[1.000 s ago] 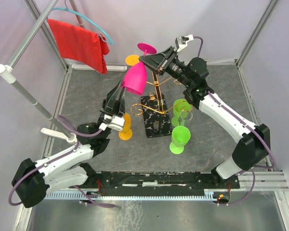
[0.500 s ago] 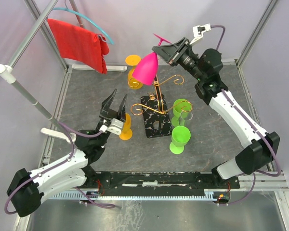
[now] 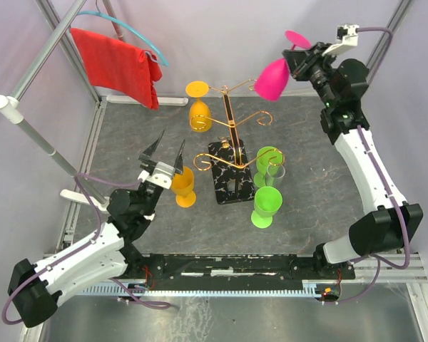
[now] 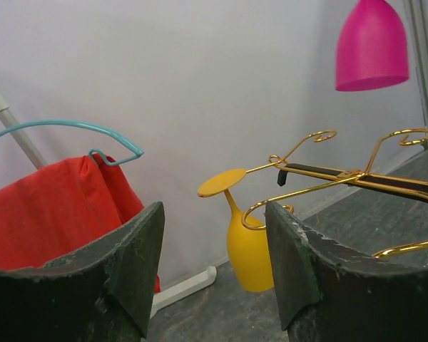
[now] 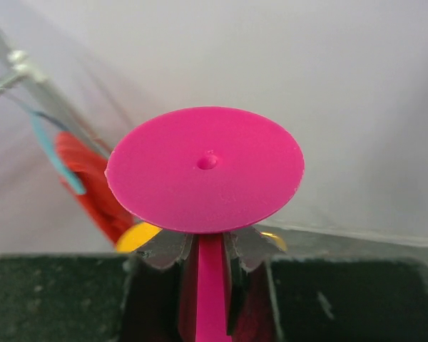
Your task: Place the wine glass upside down on the wine glass rack
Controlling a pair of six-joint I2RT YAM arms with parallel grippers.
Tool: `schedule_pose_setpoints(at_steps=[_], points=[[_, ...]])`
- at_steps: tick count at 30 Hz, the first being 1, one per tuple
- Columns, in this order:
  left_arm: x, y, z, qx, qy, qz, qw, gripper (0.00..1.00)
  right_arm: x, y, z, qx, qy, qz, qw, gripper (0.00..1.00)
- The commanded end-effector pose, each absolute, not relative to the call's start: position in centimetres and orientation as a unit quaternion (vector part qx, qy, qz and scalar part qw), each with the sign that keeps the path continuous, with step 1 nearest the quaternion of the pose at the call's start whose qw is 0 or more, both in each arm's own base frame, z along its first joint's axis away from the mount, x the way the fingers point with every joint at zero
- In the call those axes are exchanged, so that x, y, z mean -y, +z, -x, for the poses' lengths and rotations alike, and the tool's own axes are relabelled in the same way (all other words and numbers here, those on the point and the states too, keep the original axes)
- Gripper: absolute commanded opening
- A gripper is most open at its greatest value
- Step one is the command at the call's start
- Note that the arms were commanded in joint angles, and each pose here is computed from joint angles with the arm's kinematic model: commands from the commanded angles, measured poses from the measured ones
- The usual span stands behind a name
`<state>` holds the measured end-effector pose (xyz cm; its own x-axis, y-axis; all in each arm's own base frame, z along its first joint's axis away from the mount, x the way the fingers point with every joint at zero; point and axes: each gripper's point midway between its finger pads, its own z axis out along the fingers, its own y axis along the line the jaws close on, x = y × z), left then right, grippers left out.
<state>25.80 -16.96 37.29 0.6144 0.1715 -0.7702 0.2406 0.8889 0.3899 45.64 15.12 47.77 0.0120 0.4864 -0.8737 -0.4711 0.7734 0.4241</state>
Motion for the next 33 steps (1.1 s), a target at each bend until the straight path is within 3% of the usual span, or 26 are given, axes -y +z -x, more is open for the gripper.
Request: schedule_pose_setpoints(at_steps=[1, 8, 16, 33], points=[[16.2, 38.8, -25.9, -0.455, -0.049, -0.187, 0.869, 0.66, -9.2, 46.1, -46.9, -0.616, 0.236, -0.010, 0.752, 0.03], [16.6, 37.9, -26.6, -0.466, -0.040, -0.192, 0.863, 0.68, -8.4, 40.6, -48.2, -0.615, 0.189, 0.049, 0.764, 0.00], [16.7, 36.2, -27.5, -0.477, -0.016, -0.193, 0.857, 0.68, -10.9, 35.0, -48.7, -0.580, 0.205, 0.145, 0.775, 0.00], [16.6, 34.6, -28.3, -0.489, -0.001, -0.191, 0.851, 0.68, -16.1, 30.4, -49.0, -0.512, 0.248, 0.243, 0.786, 0.00]])
